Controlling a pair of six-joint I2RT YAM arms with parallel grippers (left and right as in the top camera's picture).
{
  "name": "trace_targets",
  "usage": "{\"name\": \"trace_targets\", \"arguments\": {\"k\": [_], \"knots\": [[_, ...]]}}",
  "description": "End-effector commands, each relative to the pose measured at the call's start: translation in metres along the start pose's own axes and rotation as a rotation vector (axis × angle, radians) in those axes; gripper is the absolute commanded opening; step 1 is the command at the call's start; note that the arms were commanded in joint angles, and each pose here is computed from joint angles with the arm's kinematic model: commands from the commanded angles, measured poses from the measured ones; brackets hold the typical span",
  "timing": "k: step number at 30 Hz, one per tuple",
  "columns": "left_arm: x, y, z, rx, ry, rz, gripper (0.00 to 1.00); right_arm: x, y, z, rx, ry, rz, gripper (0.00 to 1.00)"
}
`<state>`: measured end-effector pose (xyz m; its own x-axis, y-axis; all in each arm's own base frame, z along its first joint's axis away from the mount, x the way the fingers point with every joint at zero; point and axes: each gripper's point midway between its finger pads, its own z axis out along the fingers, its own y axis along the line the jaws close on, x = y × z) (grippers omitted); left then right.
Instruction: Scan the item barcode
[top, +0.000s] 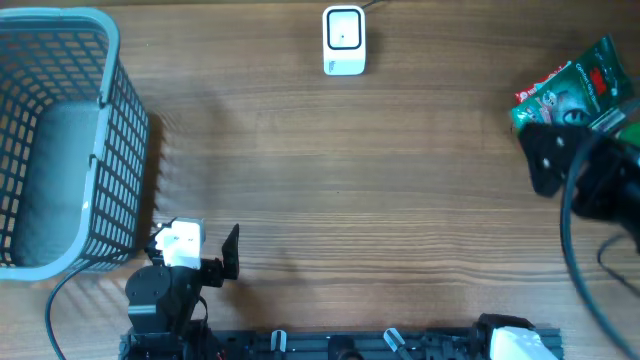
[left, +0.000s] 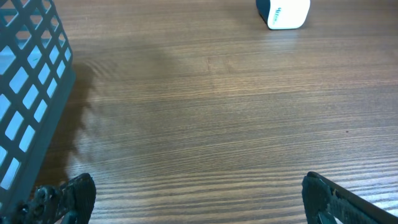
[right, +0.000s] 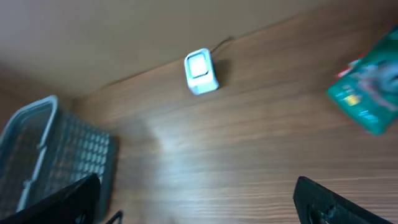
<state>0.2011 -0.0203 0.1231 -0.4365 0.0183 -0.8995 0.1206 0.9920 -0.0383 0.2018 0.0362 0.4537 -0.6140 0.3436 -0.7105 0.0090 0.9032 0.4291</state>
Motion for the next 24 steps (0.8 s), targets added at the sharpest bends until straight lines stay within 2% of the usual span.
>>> {"name": "trace_targets", "arguments": {"k": [1,4,8,12,15,16,18,22,24], "knots": [[0.000,0.002,0.000,-0.009,-0.005,-0.010,1.00,0.011,-0.001,-0.049,0.056,-0.153,-0.086,1.00],[0.000,0.002,0.000,-0.009,-0.005,-0.010,1.00,0.028,0.007,-0.084,0.037,-0.247,-0.159,1.00],[0.000,0.002,0.000,-0.009,-0.005,-0.010,1.00,0.043,0.010,-0.124,0.033,-0.387,-0.160,1.00],[0.000,0.002,0.000,-0.009,-0.005,-0.010,1.00,0.058,0.011,-0.138,0.030,-0.413,-0.171,1.00],[0.000,0.002,0.000,-0.009,-0.005,-0.010,1.00,0.072,0.031,-0.143,-0.069,-0.403,-0.327,1.00],[0.000,0.002,0.000,-0.009,-0.005,-0.010,1.00,0.090,0.051,-0.153,-0.179,-0.403,-0.420,1.00],[0.000,0.002,0.000,-0.009,-0.005,-0.010,1.00,0.109,0.064,-0.168,-0.261,-0.427,-0.454,1.00],[0.000,0.002,0.000,-0.009,-0.005,-0.010,1.00,0.139,0.051,-0.203,-0.199,-0.576,-0.419,1.00],[0.000,0.002,0.000,-0.009,-0.005,-0.010,1.00,0.153,0.034,-0.223,-0.106,-0.688,-0.412,1.00]]}}
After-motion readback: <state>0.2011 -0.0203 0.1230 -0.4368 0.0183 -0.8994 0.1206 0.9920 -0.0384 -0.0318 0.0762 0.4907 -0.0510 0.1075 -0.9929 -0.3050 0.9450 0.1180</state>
